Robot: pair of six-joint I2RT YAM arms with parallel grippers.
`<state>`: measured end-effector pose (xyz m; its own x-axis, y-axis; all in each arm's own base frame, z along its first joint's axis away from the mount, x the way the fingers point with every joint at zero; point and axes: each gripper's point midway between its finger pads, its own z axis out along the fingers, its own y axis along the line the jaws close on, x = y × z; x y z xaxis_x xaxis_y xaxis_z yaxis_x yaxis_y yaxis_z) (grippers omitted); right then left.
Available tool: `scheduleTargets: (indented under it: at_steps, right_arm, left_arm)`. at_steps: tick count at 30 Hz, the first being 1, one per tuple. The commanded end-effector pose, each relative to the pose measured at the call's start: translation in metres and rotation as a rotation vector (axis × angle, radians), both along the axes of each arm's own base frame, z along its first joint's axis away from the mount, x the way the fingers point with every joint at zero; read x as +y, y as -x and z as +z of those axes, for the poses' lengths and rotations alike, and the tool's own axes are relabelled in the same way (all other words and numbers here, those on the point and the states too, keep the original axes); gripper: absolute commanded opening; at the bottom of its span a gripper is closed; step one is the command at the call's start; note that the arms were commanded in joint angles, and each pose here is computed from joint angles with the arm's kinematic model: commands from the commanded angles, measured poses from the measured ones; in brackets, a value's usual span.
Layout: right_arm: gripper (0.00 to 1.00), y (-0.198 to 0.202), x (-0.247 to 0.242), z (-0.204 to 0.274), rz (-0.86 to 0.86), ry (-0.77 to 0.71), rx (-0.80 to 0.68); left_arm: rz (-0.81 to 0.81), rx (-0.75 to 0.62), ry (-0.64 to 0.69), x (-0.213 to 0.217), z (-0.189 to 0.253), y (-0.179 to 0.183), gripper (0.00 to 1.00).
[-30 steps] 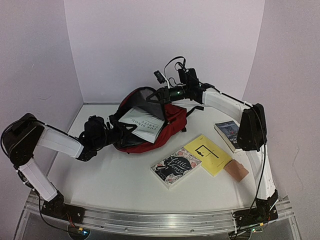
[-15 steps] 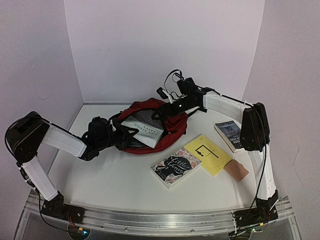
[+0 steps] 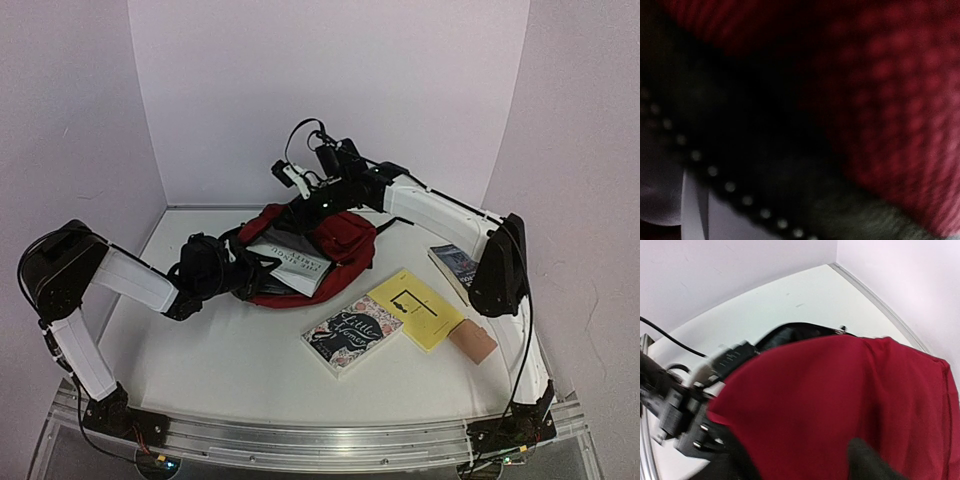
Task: Pack the student bag
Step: Place the book in the student bag.
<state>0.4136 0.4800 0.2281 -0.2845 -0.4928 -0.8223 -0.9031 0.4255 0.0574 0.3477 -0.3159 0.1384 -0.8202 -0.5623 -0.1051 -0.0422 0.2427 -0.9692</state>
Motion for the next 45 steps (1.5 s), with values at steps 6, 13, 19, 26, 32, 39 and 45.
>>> scheduleTargets:
  at_steps: [6, 13, 19, 26, 32, 39, 45]
  right_arm:
    - [0.00, 0.013, -0.006, 0.006, 0.067, 0.025, -0.036]
    - [0.00, 0.021, -0.021, 0.002, 0.066, 0.043, -0.010]
    - [0.00, 0.011, -0.030, 0.012, 0.024, 0.006, 0.021]
    - [0.00, 0.005, -0.023, 0.026, -0.001, -0.055, 0.057]
    - [0.00, 0.004, -0.013, 0.031, -0.002, -0.104, 0.106]
    - [0.00, 0.004, -0.008, 0.037, 0.000, -0.141, 0.136]
    - [0.00, 0.008, -0.007, 0.040, 0.009, -0.156, 0.150]
  left_arm:
    - [-0.103, -0.078, 0.178, -0.001, 0.035, -0.005, 0.00]
    - [-0.108, -0.035, 0.176, 0.011, 0.028, -0.031, 0.17]
    - [-0.046, -0.006, 0.172, 0.023, 0.017, -0.034, 0.45]
    - [0.062, -0.011, 0.158, 0.029, 0.013, -0.018, 0.56]
    - [0.174, -0.046, 0.141, 0.024, 0.016, -0.015, 0.60]
    - [0.252, -0.075, 0.190, 0.011, 0.011, -0.013, 0.57]
    - [0.301, -0.122, 0.273, 0.007, 0.004, -0.026, 0.46]
